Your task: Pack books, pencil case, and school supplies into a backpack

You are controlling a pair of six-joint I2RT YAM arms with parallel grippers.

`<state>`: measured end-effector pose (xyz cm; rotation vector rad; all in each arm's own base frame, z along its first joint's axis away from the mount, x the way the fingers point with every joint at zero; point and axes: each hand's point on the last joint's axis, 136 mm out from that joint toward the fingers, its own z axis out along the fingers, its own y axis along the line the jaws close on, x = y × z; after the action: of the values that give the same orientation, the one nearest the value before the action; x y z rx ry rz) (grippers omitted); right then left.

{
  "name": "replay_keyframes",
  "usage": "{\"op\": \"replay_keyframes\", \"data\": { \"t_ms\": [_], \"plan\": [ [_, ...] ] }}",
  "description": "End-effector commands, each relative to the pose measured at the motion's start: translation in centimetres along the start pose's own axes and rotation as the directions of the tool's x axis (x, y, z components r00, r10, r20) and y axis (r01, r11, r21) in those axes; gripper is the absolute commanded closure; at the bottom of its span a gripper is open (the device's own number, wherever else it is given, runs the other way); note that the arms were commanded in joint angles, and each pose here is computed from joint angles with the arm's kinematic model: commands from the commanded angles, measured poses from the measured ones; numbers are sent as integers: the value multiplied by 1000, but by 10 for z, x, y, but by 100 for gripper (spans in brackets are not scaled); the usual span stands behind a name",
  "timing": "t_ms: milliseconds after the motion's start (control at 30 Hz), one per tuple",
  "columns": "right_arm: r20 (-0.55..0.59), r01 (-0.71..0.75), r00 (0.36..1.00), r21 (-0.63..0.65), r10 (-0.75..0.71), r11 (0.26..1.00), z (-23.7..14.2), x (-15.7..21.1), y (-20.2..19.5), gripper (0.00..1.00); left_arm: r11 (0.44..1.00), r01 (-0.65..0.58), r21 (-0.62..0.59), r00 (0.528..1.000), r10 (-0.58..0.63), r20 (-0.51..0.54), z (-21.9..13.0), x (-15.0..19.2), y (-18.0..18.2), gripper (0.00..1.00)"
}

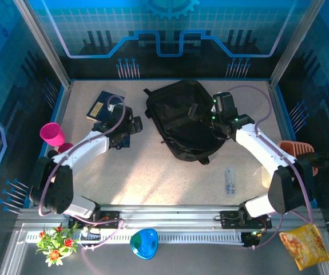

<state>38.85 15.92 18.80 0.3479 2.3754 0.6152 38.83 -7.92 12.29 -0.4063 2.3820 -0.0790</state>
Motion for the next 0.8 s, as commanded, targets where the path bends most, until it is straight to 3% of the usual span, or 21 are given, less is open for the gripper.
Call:
{"op": "replay_keyframes", "data": {
  "t_ms": [0, 267, 400, 567, 767],
  "plan": [
    [-21, 65, 998, -60, -66, 996, -3, 1, 23, 0, 998, 60, -1, 992, -60, -109, 19, 4, 5, 1],
    [-29, 94, 995, -71, -96, 993, -5, 10, 25, 0, 999, 36, 32, 960, -25, -279, 73, 11, -4, 2],
    [-38, 93, 995, -68, -95, 993, -5, 15, 23, 0, 996, 36, 77, 930, -5, -367, 89, 29, -16, 7],
    [-43, 110, 993, -75, -114, 991, -5, 17, 25, 0, 994, 42, 104, 901, 7, -434, 86, 59, -23, 10],
    [-48, 139, 989, -68, -142, 988, -2, 19, 30, 0, 990, 13, 137, 845, 62, -531, 57, 115, -38, 11]
  ]
}}
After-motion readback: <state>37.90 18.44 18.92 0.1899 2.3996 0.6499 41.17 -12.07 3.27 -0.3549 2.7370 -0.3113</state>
